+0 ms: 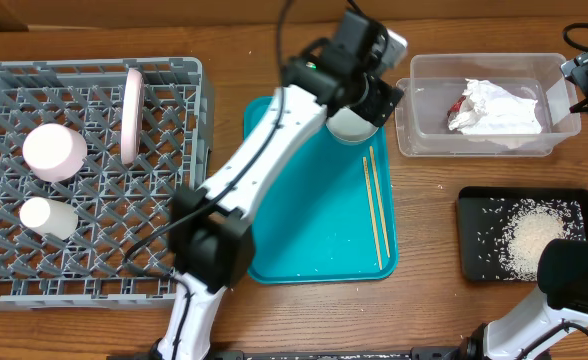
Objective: Sort waste into correct bins and load items into the dishwasher
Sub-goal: 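Withdraw the left gripper and reach to the white saucer, then grasp the saucer rim with the left gripper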
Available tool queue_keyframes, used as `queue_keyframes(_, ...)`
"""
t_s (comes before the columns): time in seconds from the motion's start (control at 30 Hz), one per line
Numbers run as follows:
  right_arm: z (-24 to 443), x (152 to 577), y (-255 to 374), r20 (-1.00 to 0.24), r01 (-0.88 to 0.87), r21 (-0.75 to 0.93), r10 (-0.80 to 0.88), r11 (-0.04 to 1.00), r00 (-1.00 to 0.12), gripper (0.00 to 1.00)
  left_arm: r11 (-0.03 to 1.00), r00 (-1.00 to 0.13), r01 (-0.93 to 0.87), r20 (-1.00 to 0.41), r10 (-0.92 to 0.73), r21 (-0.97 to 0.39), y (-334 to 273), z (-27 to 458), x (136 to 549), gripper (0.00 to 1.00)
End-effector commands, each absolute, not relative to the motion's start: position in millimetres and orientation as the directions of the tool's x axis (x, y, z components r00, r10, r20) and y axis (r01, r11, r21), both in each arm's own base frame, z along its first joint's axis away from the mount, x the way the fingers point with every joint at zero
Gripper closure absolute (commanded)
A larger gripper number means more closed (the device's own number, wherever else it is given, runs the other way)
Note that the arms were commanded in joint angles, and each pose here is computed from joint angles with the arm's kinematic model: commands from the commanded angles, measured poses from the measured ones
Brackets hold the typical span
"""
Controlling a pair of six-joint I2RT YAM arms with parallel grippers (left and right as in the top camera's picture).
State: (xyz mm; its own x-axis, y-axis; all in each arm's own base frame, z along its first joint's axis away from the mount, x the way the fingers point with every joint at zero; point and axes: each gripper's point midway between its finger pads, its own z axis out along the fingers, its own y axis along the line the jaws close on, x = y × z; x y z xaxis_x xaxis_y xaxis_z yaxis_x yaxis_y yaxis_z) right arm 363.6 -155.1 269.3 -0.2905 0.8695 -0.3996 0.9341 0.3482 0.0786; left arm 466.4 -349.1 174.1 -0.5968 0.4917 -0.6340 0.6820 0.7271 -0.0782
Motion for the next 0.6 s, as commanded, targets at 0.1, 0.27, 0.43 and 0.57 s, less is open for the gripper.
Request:
queue_keyframes(0.1, 278.1, 361.0, -157.4, -0.42, 0.933, 0.091, 0.863, 0.347, -0.28, 0.0, 0.695, -0.571, 0.719, -0.573, 0.587, -0.004, -355.3, 107.0, 479.4, 0.3)
queue_keyframes(0.27, 278.1, 361.0, -157.4, -0.42, 0.934, 0.092, 0.863, 0.347, -0.279, 0.0, 0.69, -0.602, 0.723, -0.517, 0.609, -0.03, -354.4, 75.5, 473.4, 0.42)
queue_keyframes(0.43, 278.1, 361.0, -157.5, -0.42, 0.934, 0.091, 0.863, 0.347, -0.279, 0.0, 0.653, -0.618, 0.748, -0.487, 0.617, -0.121, -362.3, 64.5, 456.7, 0.42)
queue_keyframes(0.57, 278.1, 361.0, -157.4, -0.42, 0.934, 0.092, 0.863, 0.347, -0.279, 0.0, 0.636, -0.618, 0.756, -0.49, 0.615, -0.154, -366.8, 65.5, 452.1, 0.41)
